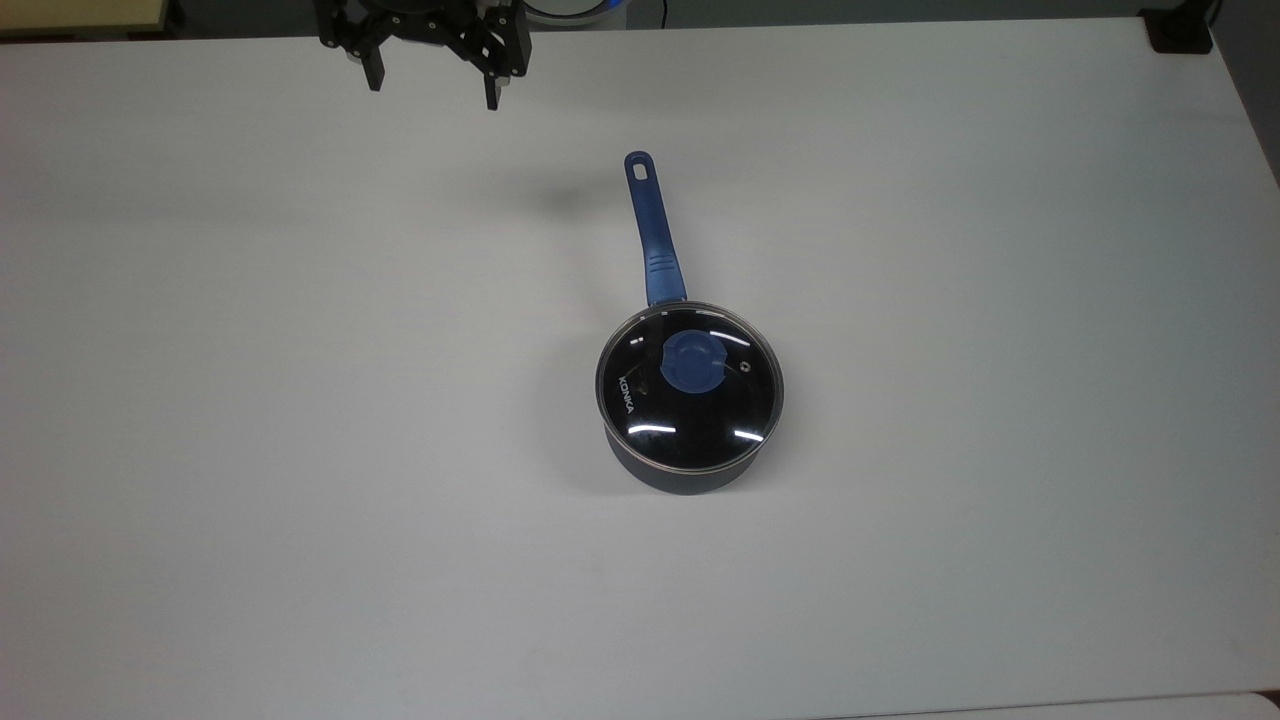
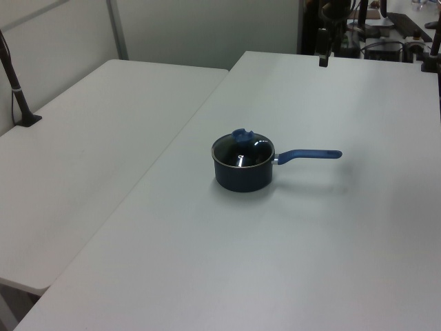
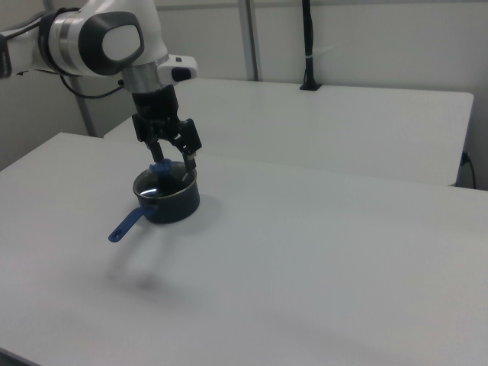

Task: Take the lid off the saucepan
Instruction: 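Move the gripper down toward the blue knob of the glass lid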

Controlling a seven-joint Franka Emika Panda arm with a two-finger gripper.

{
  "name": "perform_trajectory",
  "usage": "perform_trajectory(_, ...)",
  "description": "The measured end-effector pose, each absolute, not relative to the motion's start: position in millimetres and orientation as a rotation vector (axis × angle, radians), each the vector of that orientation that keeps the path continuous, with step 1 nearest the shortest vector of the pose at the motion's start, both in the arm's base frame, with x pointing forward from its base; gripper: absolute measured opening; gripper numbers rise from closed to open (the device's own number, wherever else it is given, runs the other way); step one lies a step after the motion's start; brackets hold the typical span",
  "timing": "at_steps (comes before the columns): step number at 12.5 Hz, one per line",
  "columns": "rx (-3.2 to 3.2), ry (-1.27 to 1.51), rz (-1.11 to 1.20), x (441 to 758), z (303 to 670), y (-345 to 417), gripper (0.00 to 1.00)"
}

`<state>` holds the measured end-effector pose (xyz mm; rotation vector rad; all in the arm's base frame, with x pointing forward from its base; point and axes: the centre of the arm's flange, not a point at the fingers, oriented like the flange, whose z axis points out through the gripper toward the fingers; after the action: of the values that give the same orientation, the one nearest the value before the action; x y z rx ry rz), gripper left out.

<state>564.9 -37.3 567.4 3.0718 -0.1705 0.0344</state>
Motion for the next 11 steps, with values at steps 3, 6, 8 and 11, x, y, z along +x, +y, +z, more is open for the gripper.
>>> perform_trajectory(3, 3.072, -0.17, 0.034, 564.9, 567.4, -37.3, 1.0)
perform_trajectory(6, 3.072, -0.171, 0.036, 565.0, 567.8, -37.4, 1.0)
perform_trajectory(8, 3.071, -0.181, 0.04, 564.9, 569.1, -41.3, 1.0)
perform_trajectory(11, 3.126, -0.209, 0.063, 576.7, 570.3, -39.7, 1.0)
